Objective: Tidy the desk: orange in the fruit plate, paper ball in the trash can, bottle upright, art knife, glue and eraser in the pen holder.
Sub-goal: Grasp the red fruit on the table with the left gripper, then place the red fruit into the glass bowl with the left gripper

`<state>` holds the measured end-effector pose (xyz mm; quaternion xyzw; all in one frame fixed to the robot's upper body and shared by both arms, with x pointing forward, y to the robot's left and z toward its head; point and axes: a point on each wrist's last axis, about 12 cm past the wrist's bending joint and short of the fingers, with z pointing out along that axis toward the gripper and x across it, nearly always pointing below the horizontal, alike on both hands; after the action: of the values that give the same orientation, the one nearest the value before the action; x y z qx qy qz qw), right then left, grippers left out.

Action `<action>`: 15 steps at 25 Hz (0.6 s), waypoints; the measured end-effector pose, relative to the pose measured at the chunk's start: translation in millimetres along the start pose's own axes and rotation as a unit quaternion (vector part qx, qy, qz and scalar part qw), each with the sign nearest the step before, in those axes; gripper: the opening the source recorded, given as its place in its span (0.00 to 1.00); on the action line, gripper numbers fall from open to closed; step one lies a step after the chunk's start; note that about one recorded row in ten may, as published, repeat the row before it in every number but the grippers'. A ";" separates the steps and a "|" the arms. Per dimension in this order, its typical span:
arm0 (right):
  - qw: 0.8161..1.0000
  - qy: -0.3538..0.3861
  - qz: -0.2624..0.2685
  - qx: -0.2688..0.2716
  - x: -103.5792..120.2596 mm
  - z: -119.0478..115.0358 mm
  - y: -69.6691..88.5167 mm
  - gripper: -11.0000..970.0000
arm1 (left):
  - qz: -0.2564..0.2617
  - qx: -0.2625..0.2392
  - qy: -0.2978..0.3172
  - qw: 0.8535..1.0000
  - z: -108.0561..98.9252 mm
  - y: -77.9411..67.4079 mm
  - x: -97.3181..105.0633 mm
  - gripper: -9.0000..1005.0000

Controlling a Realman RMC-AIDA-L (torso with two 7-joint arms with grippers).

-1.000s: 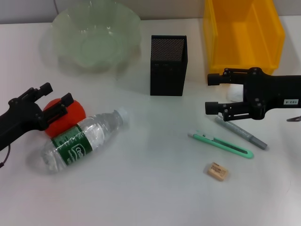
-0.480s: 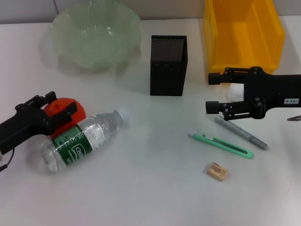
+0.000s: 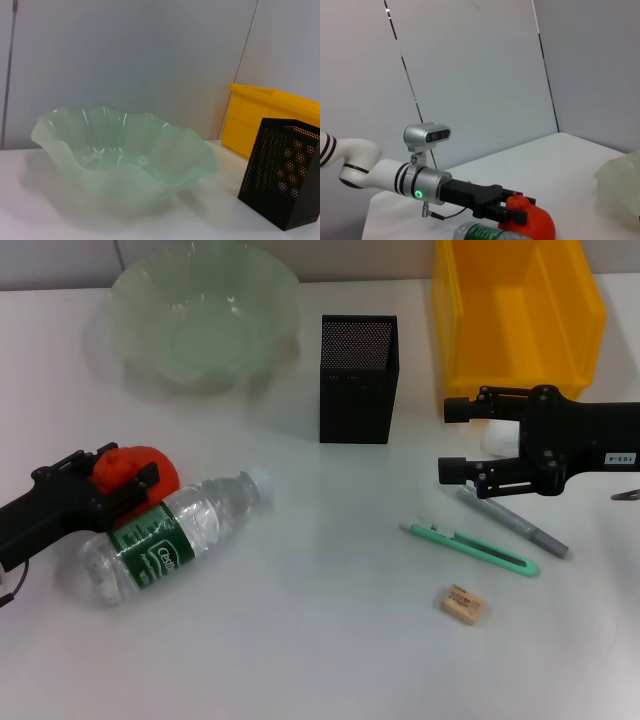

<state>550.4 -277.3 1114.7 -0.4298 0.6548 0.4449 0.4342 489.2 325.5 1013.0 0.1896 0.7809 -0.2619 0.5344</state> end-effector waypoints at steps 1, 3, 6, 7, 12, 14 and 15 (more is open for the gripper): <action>1.000 -0.001 0.000 0.000 0.1 -0.1 0.0 0.82 | 0.000 0.000 0.000 1.000 -0.5 -0.1 0.3 0.76; 1.000 -0.001 0.001 0.001 0.4 -0.1 0.2 0.82 | -0.001 -0.002 -0.001 1.000 -1.0 0.1 0.7 0.71; 1.000 -0.002 0.002 0.000 0.9 0.9 0.7 0.82 | -0.002 -0.005 -0.002 1.000 -1.6 0.5 0.9 0.59; 1.000 -0.003 0.002 0.000 1.0 1.3 0.8 0.82 | -0.002 -0.005 -0.003 1.000 -1.7 0.5 0.7 0.55; 1.000 -0.003 0.003 0.001 1.5 1.2 1.0 0.82 | -0.002 0.009 -0.020 1.000 -1.1 -2.0 -4.8 0.40; 1.000 -0.003 0.004 0.002 2.7 0.5 1.6 0.82 | -0.002 0.017 -0.042 0.999 0.9 -2.9 -12.3 0.35; 1.000 -0.004 0.005 0.003 3.6 -0.1 2.0 0.81 | -0.002 0.019 -0.050 0.999 1.6 -2.9 -14.8 0.32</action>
<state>547.6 -277.6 1111.7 -0.4233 0.6569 0.4468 0.4355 494.0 322.1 1026.9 0.1848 0.7487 -0.2866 0.5684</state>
